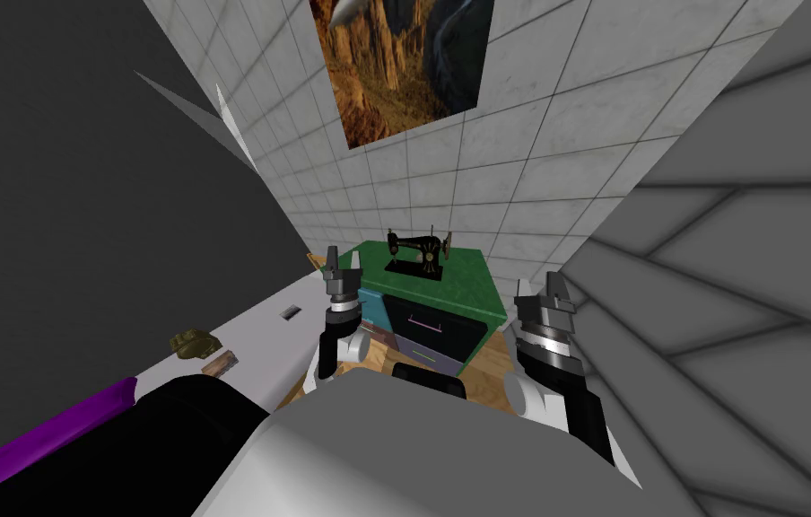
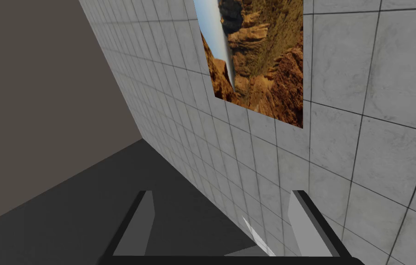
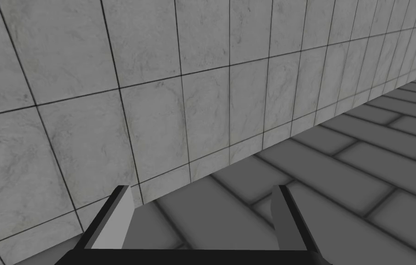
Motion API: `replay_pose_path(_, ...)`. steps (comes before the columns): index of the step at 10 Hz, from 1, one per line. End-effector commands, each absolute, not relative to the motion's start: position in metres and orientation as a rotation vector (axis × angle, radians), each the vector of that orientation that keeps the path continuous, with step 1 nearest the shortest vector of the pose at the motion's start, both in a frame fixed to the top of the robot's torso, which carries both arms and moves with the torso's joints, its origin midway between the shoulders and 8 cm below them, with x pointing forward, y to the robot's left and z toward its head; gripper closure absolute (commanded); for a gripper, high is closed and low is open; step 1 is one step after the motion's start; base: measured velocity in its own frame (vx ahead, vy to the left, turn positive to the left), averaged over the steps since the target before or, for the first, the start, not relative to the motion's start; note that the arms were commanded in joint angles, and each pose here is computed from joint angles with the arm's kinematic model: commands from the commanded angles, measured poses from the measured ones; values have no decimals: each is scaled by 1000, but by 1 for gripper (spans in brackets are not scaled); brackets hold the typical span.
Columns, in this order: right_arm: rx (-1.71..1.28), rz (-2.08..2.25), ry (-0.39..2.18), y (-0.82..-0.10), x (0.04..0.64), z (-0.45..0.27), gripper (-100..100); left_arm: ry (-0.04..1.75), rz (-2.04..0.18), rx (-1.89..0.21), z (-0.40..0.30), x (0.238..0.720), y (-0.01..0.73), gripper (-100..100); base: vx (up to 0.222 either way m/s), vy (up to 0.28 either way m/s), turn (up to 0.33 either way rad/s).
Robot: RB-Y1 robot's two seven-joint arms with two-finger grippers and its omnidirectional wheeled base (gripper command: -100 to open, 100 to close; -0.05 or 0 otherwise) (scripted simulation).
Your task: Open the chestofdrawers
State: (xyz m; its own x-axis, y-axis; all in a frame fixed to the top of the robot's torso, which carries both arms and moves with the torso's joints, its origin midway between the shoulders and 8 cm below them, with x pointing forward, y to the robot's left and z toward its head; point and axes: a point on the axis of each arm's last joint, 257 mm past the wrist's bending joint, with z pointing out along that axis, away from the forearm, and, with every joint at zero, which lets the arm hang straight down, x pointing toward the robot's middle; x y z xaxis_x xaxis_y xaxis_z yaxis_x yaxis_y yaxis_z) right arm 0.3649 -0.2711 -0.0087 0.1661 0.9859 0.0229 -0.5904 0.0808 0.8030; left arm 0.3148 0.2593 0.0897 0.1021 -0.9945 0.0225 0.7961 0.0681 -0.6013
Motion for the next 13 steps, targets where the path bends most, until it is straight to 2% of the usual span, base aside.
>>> replay_pose_path(1, 786, 1304, 635, -271, 365, -9, 0, 455, -1420, -540, 90, 315, 259, 0, 0, 0, 0)
replay_pose_path(9, 786, 1304, 634, -271, 365, -9, 0, 455, -1421, -540, 90, 315, 259, 0, 0, 0, 0)
replay_pose_path(10, 785, 1304, 634, -271, 365, -8, 0, 499, -1424, -519, 85, 319, 253, -100, 2, -5, -10)
replay_pose_path(13, 781, 1306, 630, -271, 364, -7, 0, 597, -1425, -494, 70, 331, 242, -100, -22, -6, -19)
